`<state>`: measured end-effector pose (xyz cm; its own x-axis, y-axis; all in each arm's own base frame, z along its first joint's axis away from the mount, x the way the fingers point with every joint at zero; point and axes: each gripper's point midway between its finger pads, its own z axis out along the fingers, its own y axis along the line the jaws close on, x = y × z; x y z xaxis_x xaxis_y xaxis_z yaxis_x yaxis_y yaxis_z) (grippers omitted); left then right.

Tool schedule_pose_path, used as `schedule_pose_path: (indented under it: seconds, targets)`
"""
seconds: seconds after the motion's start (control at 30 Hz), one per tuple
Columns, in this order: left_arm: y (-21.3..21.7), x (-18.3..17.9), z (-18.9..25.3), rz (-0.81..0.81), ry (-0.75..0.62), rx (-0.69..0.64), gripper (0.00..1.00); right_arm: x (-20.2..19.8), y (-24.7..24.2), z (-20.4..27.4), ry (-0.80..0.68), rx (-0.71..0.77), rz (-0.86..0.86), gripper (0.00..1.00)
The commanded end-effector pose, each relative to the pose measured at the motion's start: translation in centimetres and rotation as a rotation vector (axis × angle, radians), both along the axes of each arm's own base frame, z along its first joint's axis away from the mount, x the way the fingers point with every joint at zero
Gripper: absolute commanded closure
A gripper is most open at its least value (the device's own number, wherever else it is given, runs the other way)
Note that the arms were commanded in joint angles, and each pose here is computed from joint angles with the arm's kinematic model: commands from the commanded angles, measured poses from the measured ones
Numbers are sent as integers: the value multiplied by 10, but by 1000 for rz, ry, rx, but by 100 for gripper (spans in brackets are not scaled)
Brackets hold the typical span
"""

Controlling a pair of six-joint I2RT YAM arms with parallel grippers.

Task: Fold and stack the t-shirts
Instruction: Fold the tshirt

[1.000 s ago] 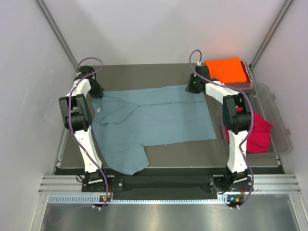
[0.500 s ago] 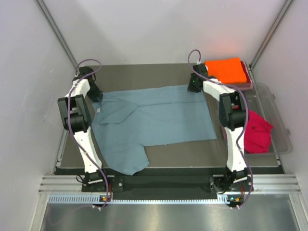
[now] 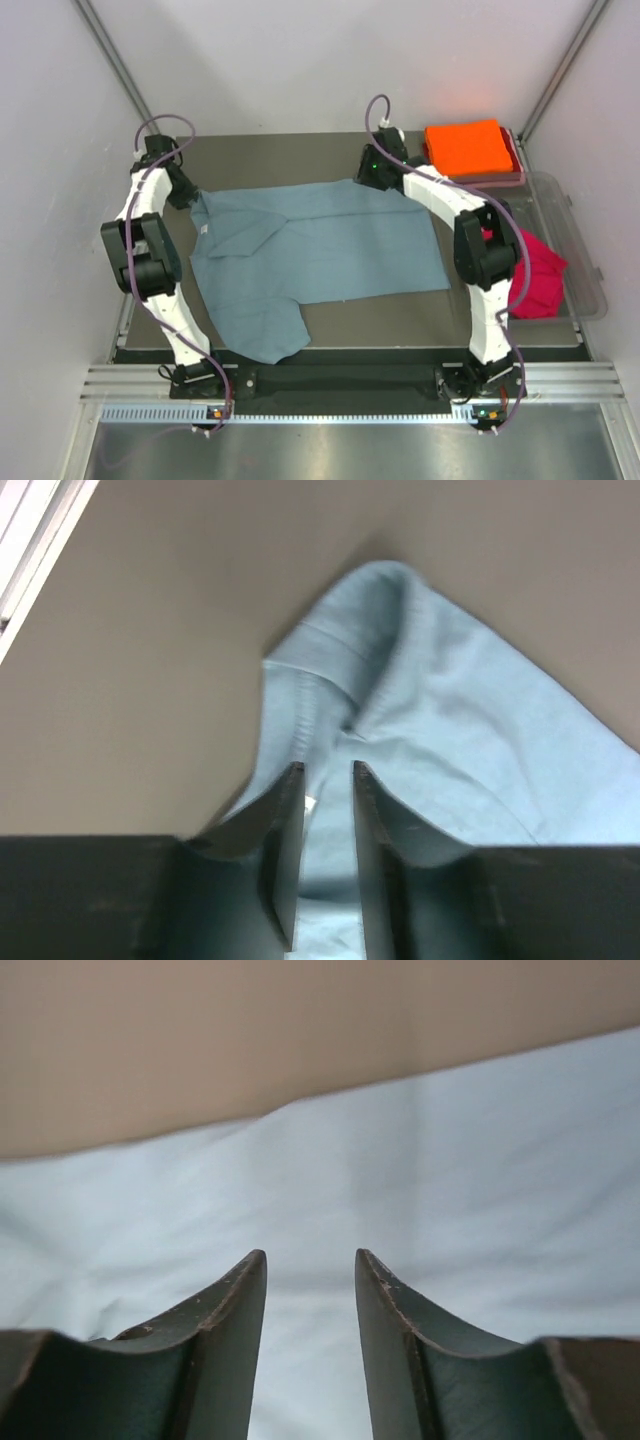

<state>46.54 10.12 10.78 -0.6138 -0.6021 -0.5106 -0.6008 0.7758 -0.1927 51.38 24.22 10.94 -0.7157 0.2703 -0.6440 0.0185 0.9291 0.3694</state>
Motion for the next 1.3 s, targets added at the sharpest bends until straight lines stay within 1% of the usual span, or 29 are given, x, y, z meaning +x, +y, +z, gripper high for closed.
schedule_pose_path:
  seconds: [0.0,0.07,0.1,0.13,0.17,0.2,0.23,0.27,0.3,0.37,0.4,0.43,0.47,0.53,0.6,0.73,0.8,0.93,1.0,1.27]
  targets:
    - [21,0,-8,83,-44,-43,74,-32,57,57,-70,176,4,57]
    - [30,8,-6,119,-92,-79,77,-49,80,57,-45,257,-23,56]
    - [28,12,-9,111,-106,-109,80,-65,102,55,-32,277,-9,56]
    - [29,17,-9,113,-125,-122,85,-76,113,48,-17,293,-3,56]
    - [26,23,-13,95,-137,-162,87,-81,127,48,-4,340,-14,56]
    - [26,30,-12,85,-160,-168,91,-96,145,45,10,353,-4,55]
    - [24,33,-14,77,-165,-183,97,-104,152,36,31,368,-9,55]
    - [22,37,-21,67,-161,-198,100,-105,165,37,27,430,-20,55]
    - [20,40,-22,53,-168,-211,100,-117,181,32,41,458,4,55]
    - [19,43,-27,47,-166,-221,100,-123,200,22,47,506,18,55]
    - [17,43,-33,38,-160,-233,100,-132,214,19,63,525,46,55]
    - [17,46,-34,32,-168,-232,100,-132,224,24,54,542,63,55]
    - [16,44,-38,34,-164,-243,100,-134,230,10,67,519,73,55]
    - [13,49,-39,27,-194,-256,100,-140,246,12,53,509,98,55]
    - [10,44,-49,37,-190,-268,100,-148,256,4,57,503,112,55]
    - [16,39,-59,63,-160,-240,100,-157,269,-3,67,516,97,55]
    - [20,37,-64,73,-142,-218,100,-163,276,-15,86,505,103,55]
    - [25,33,-69,83,-117,-188,100,-161,292,-21,93,542,119,57]
    - [28,32,-70,85,-114,-171,100,-160,295,-29,95,543,121,59]
    - [33,32,-78,95,-96,-166,100,-155,307,-46,110,519,104,60]
